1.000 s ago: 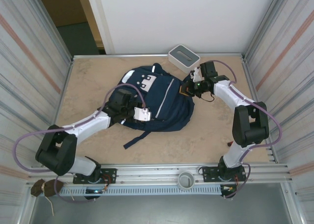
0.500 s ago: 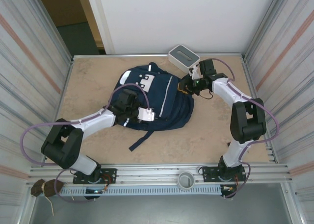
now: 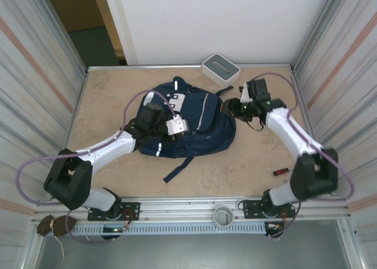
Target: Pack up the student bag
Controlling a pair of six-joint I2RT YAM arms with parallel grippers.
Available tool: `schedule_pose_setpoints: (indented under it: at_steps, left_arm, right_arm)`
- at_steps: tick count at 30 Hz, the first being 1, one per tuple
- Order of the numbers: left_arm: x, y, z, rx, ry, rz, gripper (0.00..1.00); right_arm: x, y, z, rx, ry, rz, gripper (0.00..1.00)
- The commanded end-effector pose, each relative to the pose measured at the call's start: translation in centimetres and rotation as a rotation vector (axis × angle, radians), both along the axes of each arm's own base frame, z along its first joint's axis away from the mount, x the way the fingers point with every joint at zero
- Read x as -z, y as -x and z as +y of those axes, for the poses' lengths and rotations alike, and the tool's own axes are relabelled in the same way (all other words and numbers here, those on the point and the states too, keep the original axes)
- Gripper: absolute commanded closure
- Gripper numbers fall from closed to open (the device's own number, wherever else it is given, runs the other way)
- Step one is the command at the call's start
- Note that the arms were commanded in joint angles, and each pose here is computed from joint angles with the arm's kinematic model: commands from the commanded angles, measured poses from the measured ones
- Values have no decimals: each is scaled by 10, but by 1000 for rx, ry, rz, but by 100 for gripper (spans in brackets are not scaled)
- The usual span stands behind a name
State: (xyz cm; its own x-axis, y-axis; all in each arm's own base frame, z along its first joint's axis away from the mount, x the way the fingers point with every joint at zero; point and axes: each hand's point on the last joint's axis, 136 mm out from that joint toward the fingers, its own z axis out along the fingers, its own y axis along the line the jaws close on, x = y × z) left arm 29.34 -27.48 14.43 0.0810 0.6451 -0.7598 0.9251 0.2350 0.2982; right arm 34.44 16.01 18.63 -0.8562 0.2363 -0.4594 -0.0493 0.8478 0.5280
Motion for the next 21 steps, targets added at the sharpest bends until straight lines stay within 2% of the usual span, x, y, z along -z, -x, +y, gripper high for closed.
schedule_pose_setpoints:
  at_steps: [1,6,12,21]
  left_arm:
    - [-32,9,-11,-16,167,73,100]
    - [-41,14,-12,6,217,108,100]
    - [-47,17,-14,35,242,118,100]
    - [-45,20,-13,50,244,137,100]
  right_arm:
    - [-20,24,17,-2,39,-165,40]
    - [-18,61,66,-80,79,-294,46]
    - [-3,76,114,-133,153,-389,47]
    - [17,65,124,-30,304,-422,50]
